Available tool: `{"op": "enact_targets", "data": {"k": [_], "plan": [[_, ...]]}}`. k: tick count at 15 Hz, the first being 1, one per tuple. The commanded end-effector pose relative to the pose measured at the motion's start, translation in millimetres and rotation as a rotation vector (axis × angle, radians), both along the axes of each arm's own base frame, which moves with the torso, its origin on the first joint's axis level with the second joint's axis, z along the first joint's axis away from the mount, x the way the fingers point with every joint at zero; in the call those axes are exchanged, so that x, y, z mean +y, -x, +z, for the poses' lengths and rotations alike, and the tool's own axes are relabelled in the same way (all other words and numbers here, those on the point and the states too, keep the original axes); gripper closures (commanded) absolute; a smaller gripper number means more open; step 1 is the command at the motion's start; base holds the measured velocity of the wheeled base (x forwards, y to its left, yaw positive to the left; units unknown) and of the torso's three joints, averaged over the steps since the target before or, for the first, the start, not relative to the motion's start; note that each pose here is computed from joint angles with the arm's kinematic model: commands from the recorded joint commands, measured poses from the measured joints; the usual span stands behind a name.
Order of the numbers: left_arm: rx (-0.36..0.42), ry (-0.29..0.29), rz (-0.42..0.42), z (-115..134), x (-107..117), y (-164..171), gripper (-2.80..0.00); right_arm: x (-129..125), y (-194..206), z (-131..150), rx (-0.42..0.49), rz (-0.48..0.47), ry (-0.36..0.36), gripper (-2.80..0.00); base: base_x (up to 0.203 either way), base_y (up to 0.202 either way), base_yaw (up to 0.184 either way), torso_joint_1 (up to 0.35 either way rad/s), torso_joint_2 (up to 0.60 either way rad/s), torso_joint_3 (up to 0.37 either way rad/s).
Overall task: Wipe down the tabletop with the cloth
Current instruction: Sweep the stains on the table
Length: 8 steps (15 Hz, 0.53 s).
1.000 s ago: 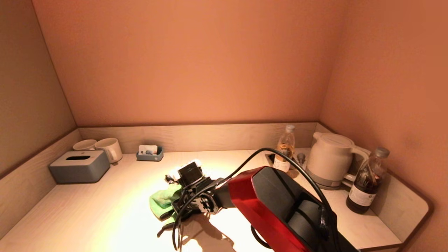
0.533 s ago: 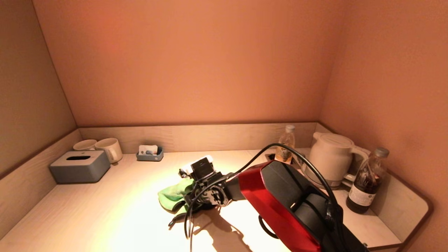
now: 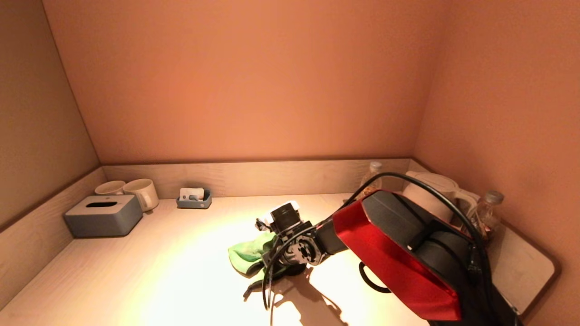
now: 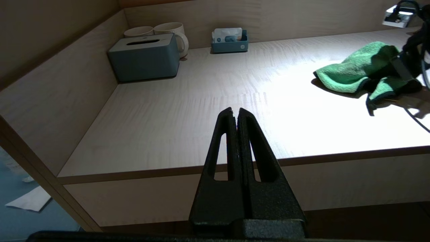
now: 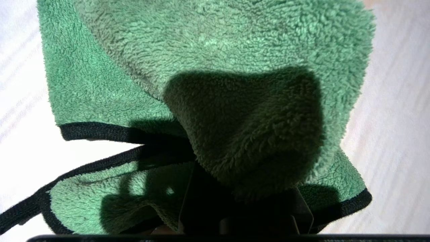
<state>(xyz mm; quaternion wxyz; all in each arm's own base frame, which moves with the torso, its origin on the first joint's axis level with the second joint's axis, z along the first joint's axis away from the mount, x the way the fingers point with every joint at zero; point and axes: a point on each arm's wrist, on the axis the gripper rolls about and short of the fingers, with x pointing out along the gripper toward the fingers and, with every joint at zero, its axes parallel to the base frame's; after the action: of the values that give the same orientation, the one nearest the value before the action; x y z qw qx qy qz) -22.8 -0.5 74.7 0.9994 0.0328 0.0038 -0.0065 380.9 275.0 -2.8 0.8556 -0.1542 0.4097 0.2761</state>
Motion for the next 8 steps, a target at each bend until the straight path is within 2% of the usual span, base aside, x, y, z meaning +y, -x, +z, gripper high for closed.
{"op": "enact_targets", "data": {"k": [1, 4, 8], "plan": [[0.0, 0.0, 0.0, 0.0, 0.0, 0.0, 0.0, -12.4, 16.3, 12.2, -0.006, 0.004, -0.006, 0.0, 0.0, 0.0, 0.0, 0.0, 0.0, 0.0], [0.0, 0.0, 0.0, 0.0, 0.0, 0.0, 0.0, -14.1, 33.6, 23.3, -0.043, 0.032, -0.035, 0.0, 0.0, 0.0, 0.0, 0.0, 0.0, 0.0], [0.0, 0.0, 0.0, 0.0, 0.0, 0.0, 0.0, 23.7, 75.2, 19.3, -0.05, 0.16, -0.049, 0.0, 0.0, 0.0, 0.0, 0.0, 0.0, 0.0]]}}
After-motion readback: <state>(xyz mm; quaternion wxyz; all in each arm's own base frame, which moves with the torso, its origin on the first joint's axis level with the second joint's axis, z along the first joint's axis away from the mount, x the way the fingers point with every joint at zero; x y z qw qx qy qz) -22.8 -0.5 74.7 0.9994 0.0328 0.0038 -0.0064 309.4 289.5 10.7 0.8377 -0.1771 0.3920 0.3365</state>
